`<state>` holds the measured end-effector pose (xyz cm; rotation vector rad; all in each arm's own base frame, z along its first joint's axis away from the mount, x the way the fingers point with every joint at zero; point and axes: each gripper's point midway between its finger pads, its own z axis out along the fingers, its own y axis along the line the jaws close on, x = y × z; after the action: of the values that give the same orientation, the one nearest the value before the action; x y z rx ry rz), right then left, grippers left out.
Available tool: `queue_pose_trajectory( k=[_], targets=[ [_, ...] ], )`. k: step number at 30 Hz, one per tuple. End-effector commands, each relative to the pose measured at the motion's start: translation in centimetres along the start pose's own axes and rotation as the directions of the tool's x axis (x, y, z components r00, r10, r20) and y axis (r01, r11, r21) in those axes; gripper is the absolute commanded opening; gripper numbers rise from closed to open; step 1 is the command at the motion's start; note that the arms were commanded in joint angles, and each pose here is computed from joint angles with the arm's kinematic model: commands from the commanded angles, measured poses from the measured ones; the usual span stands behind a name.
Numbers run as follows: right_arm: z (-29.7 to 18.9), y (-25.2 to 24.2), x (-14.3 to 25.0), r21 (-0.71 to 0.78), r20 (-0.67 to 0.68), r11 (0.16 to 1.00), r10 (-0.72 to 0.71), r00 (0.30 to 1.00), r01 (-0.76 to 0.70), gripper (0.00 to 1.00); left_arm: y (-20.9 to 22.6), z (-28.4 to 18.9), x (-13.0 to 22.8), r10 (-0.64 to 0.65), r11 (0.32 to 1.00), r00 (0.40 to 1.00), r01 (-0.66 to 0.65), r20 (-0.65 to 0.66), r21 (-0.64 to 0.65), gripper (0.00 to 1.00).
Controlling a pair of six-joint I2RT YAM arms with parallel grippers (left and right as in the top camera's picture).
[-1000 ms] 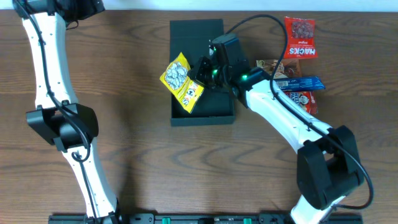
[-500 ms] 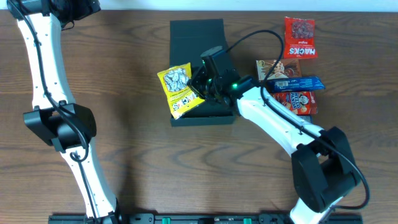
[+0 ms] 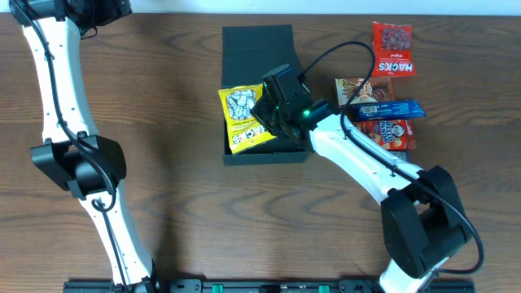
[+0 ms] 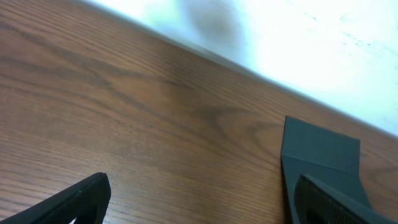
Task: Pack container
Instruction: 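Lower the yellow bag into the box with the right gripper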
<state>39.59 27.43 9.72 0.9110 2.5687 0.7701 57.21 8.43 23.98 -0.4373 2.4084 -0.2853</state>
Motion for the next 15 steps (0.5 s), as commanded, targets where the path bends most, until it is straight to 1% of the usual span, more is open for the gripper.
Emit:
queue_pose_trajectory(
  k=[1,7,10,15],
  targets=[
    [0.1,-0.1,0.6,0.011,0.011,1.0,-0.019,1.0,0.019,0.01,-0.4,-1.1,-0.8,0.001,1.0,1.0,-0.002,0.031,0.013,0.95],
    [2.1,-0.7,2.1,0.016,-0.08,1.0,0.021,0.997,-0.02,0.01,-0.4,-1.1,-0.8,0.001,1.0,1.0,-0.002,0.031,0.013,0.95],
    [2.3,-0.2,2.0,-0.005,-0.078,1.0,0.017,0.997,-0.017,0.02,-0.4,-1.1,-0.8,0.001,1.0,1.0,-0.002,0.031,0.013,0.96],
    [2.2,-0.8,2.2,0.019,-0.085,1.0,0.021,0.996,-0.019,0.01,-0.4,-1.1,-0.8,0.001,1.0,1.0,-0.002,0.031,0.013,0.96]
  ],
)
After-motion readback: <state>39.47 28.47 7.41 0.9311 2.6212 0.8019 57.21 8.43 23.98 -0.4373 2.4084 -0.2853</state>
